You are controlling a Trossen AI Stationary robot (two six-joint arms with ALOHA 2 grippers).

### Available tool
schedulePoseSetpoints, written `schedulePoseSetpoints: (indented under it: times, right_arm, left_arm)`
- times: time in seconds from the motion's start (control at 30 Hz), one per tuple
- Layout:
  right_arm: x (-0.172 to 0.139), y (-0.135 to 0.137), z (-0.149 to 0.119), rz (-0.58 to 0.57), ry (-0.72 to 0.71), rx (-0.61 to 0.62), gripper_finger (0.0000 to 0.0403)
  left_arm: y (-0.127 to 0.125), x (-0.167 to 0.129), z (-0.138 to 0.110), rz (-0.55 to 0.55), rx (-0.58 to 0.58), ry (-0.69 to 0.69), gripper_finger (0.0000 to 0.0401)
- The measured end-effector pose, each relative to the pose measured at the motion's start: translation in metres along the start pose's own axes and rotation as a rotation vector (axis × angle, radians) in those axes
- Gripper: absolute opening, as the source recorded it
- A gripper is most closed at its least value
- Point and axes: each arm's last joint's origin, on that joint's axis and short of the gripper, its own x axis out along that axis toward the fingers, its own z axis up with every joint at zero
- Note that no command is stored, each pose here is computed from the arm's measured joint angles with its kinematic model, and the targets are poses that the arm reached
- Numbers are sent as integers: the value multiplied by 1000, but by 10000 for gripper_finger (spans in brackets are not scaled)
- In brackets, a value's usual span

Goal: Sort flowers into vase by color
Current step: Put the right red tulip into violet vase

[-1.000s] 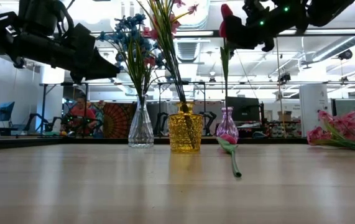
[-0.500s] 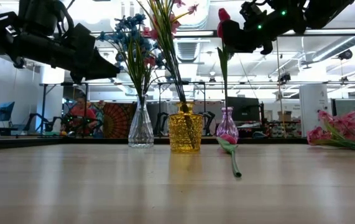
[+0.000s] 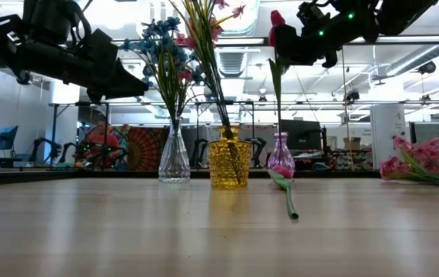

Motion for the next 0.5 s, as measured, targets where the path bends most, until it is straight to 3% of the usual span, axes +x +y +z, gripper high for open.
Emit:
schedulePoseSetpoints:
  times: [0.27,0.5]
  right_arm:
    - [0,0,-1,1,11,-9,18]
    - [0,0,-2,1,13,1,72]
  left_arm:
    - [0,0,-1,1,2,11,167]
    - [0,0,-1,1,3,14,167]
